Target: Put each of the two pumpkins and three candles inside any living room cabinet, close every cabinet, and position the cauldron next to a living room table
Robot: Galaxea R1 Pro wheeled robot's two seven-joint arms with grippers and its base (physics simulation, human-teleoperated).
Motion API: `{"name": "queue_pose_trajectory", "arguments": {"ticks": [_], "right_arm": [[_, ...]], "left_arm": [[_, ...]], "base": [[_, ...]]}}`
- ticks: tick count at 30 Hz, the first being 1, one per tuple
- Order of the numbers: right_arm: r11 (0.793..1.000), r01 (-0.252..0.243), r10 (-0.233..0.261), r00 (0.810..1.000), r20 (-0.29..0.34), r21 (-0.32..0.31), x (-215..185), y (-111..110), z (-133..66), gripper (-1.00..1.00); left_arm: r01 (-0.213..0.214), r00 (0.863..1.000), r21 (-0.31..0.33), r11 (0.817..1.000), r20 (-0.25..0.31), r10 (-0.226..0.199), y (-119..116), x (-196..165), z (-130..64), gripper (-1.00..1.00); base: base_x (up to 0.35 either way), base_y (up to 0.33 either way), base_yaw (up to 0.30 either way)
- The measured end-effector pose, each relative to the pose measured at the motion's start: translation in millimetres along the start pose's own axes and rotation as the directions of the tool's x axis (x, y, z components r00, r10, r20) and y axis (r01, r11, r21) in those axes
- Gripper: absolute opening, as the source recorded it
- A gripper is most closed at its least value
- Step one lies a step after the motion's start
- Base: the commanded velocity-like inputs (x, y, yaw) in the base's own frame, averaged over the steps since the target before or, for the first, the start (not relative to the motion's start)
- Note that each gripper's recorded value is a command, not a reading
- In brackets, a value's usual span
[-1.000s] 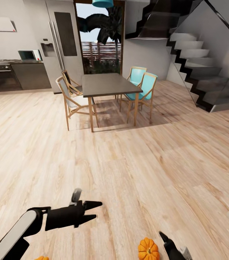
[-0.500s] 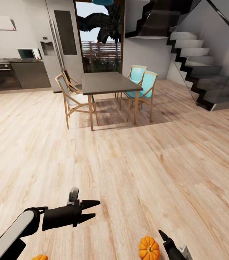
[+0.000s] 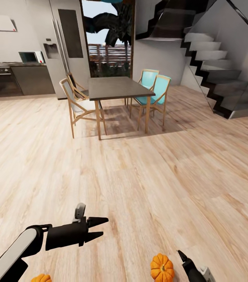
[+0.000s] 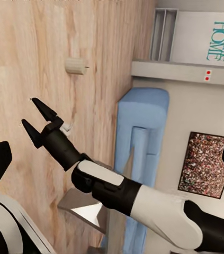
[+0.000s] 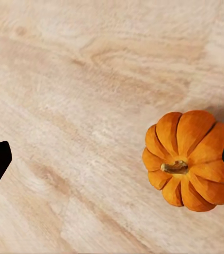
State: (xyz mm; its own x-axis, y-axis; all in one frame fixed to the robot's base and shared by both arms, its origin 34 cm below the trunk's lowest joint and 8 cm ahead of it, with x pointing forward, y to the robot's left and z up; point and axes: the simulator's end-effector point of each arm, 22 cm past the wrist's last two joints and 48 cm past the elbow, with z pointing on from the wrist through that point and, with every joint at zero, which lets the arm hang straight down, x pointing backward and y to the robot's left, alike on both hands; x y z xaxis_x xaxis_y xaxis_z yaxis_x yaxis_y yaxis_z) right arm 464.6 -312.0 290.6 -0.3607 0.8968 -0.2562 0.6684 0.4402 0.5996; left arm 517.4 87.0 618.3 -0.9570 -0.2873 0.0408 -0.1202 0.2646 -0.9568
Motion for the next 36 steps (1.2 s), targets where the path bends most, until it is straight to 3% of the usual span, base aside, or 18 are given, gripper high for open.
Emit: {"name": "queue_pose_trajectory", "arguments": {"ticks": [4,6,9,11,15,18,36], "right_arm": [[1.0,0.003,-0.003,1.0,0.004,0.003,-9.1,-11.3,3.6,1.0],[1.0,-0.016,0.016,1.0,-0.026,-0.012,-6.8,-13.4,5.0,1.0],[0.992,-0.083,0.073,0.992,-0.108,-0.095,2.9,-1.6,5.1,1.0],[0.981,-0.111,0.09,0.987,-0.13,-0.16,3.4,8.8,4.5,1.0],[0.961,-0.132,0.099,0.985,-0.145,-0.242,4.2,20.1,5.1,1.0],[0.952,-0.14,0.102,0.983,-0.151,-0.27,6.8,21.7,7.2,1.0],[0.979,-0.077,0.057,0.992,-0.11,-0.189,19.0,-28.5,36.9,1.0]], "left_arm": [[0.002,1.0,0.003,1.0,0.001,-0.002,7.8,0.9,1.5,1.0],[0.002,1.0,0.004,1.0,0.001,-0.002,11.8,1.6,2.6,1.0],[0.003,1.0,0.007,1.0,0.001,-0.003,17.5,3.3,5.0,1.0],[0.003,1.0,0.007,1.0,0.0,-0.003,21.8,4.2,6.1,1.0],[0.002,1.0,0.006,1.0,0.001,-0.002,30.6,5.4,7.6,1.0],[0.003,1.0,0.009,1.0,-0.001,-0.003,36.3,7.6,10.5,1.0],[0.002,1.0,0.01,1.0,-0.005,-0.002,75.1,17.0,20.6,1.0]], "base": [[0.0,0.0,0.0],[0.0,0.0,0.0],[0.0,0.0,0.0],[0.0,0.0,0.0],[0.0,0.0,0.0],[0.0,0.0,0.0],[0.0,0.0,0.0]]}}
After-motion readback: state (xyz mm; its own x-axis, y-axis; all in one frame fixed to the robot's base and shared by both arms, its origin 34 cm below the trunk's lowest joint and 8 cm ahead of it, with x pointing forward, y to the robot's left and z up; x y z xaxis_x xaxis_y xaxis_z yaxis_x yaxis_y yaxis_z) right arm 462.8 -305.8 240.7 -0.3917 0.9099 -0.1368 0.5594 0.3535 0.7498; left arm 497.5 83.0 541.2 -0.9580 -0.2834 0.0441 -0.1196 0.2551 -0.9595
